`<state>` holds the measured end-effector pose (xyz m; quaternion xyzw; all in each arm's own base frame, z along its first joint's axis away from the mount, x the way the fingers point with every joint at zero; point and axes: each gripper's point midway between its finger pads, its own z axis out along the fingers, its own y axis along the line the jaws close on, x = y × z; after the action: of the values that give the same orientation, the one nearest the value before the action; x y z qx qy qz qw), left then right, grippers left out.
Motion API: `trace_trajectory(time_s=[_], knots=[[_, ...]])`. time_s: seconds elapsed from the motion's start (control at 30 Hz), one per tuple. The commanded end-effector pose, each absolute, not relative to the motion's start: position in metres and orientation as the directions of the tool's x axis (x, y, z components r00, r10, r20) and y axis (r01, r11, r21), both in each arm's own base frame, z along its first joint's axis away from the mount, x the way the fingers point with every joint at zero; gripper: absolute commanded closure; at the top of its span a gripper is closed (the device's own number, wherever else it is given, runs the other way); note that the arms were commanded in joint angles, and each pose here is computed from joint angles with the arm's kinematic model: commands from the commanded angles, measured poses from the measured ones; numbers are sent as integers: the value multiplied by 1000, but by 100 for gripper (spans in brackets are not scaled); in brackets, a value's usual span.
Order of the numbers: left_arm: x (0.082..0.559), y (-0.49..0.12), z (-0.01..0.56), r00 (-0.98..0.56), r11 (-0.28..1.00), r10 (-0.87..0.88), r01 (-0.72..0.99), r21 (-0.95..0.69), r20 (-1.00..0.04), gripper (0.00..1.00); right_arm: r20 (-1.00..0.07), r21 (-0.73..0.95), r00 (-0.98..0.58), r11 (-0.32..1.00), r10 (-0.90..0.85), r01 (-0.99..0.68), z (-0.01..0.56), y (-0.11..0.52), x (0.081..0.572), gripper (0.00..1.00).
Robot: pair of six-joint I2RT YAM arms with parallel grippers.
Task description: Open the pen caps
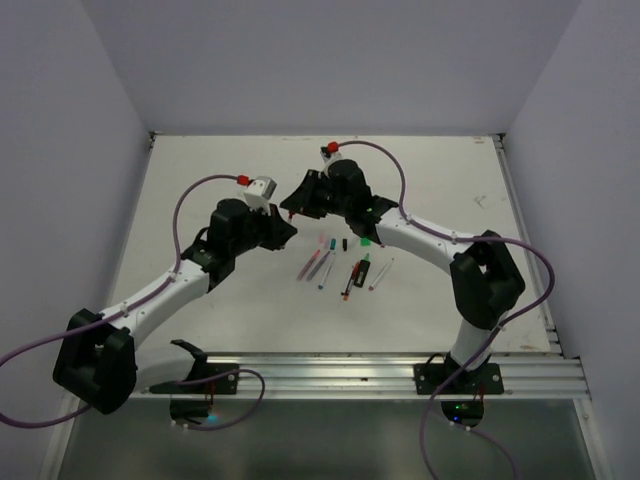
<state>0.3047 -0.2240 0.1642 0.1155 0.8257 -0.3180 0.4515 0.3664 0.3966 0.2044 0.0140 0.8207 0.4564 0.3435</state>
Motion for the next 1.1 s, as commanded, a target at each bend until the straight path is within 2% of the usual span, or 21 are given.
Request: trace_trajectory(time_s=[0.0, 0.6, 1.07], knots=[[271, -233, 142, -660, 720, -33, 505, -475, -751, 100, -632, 757, -568, 576, 527, -309, 273, 359, 436, 100], [256, -243, 117, -714, 702, 25, 510, -496, -700, 100, -702, 713, -316, 628, 639, -313, 340, 302, 500, 100], [237, -244, 92, -778, 698, 79, 489, -523, -623, 100, -706, 696, -133, 647, 695, -312, 385, 264, 531, 100]])
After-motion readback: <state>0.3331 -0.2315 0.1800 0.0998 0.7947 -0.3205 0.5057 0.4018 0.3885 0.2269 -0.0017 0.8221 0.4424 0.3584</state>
